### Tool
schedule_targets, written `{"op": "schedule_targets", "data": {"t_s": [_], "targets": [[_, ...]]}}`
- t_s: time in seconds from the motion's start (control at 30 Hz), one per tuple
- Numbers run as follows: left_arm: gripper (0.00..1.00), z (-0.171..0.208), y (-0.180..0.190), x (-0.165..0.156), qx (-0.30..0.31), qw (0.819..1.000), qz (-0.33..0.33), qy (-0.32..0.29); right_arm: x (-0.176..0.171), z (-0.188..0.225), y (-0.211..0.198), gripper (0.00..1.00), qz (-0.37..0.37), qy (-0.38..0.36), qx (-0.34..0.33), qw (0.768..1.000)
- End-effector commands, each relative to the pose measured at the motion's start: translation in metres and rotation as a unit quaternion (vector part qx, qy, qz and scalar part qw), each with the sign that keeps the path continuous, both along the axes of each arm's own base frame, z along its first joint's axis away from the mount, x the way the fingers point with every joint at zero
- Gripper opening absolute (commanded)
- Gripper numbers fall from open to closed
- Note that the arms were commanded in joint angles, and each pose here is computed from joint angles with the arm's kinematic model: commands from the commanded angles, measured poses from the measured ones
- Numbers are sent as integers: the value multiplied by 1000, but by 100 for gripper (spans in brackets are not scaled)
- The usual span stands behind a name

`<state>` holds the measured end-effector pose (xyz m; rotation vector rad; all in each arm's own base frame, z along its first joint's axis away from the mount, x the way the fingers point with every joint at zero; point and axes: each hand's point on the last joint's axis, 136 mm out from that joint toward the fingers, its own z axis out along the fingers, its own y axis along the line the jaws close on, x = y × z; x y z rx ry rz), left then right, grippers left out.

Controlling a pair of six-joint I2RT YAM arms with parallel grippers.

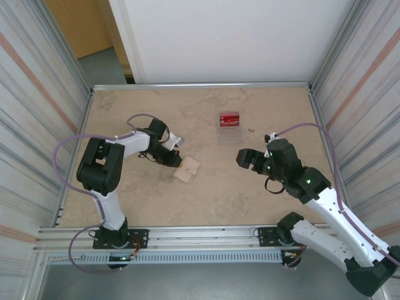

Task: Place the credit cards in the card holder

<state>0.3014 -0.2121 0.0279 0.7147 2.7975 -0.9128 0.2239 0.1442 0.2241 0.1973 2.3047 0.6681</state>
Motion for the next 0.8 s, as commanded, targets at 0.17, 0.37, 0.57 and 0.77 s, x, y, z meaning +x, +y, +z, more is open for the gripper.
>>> {"op": "schedule_targets", "data": {"t_s": [0.17,0.37,0.57,0.77], "targets": [[0,9,-3,0,-7,1000,-2,-10,1,-2,-2,89,-11,2,11,1000],[0,15,-4,2,-12,1000,1,-16,2,-4,-2,89,-15,4,10,1000],[0,41,-4,12,-35,999,28,-26,5,-7,4,88,-12,18,2,1000],[0,94,13,24,-69,992,79,-76,15,-6,37,88,18,16,-25,999]]}}
